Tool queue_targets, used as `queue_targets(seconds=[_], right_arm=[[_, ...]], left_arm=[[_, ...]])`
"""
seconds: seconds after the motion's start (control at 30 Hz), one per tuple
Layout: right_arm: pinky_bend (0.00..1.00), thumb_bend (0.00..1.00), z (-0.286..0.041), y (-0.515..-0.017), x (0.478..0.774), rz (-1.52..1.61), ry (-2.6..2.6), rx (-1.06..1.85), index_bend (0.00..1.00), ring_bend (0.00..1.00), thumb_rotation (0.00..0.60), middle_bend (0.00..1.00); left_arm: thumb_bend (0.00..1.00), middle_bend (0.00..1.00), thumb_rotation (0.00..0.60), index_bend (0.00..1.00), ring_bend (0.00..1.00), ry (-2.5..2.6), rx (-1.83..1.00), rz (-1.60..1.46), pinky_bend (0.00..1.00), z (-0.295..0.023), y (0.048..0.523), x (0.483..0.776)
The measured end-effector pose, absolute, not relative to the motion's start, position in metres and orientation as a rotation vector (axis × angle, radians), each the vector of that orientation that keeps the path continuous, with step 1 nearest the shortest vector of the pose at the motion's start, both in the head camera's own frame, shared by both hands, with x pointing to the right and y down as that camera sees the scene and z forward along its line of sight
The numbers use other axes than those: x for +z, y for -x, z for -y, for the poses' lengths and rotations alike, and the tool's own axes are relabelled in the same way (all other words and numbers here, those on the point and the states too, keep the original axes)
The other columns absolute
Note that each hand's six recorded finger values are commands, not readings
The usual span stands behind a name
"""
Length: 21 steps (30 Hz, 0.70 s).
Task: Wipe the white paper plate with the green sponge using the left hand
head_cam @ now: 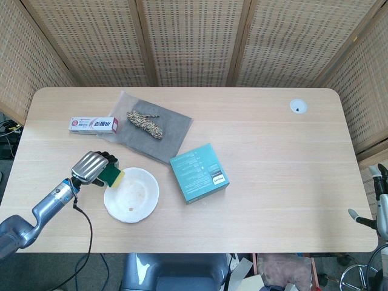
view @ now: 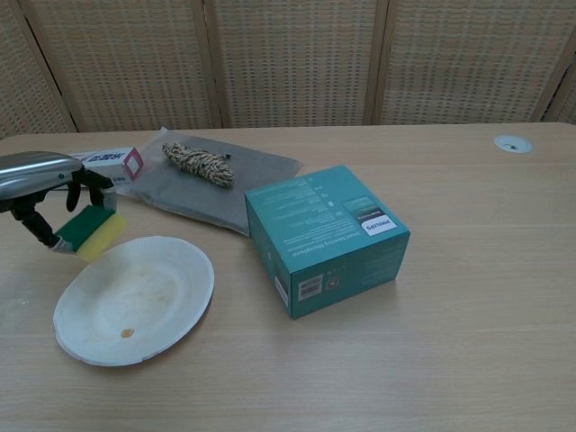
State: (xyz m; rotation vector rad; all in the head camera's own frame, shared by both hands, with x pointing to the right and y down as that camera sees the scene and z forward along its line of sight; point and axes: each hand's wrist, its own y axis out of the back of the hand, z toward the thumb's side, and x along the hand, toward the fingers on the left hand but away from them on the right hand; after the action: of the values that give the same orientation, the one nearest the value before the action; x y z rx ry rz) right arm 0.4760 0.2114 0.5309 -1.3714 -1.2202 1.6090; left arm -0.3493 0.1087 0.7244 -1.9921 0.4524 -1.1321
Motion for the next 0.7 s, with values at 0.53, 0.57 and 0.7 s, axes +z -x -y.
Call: queue_targets(seconds=[0.53,0.57,0.7], right_arm=[[0.0,0.0,-0.211,-0.476,0.531,1.22,1.377,1.613,0.04,0.0,0.6,0.0],[0.0,0.0,-0.211,-0.476,0.532,1.219,1.377,1.614,0.04,0.0,0.6,0.0],[0.0,0.0,-0.212,-0.475,0.532,1.215,1.383,1.615,0.04,0.0,0.6,0.0]], left_arm=[[0.3,0.47,0.6,0.59,0.38,2.371,-1.176,-0.389,0.46,-0.169,0.328,0.699],[0.3,0.47,0.6,0.59,0.38,2.373,-1.172,-0.388,0.45,-0.17,0.326,0.7],[0.3,0.47,0.6,0.6,0.38,2.398,-1.157,-0.388,0.45,-0.178,0.318,0.71]])
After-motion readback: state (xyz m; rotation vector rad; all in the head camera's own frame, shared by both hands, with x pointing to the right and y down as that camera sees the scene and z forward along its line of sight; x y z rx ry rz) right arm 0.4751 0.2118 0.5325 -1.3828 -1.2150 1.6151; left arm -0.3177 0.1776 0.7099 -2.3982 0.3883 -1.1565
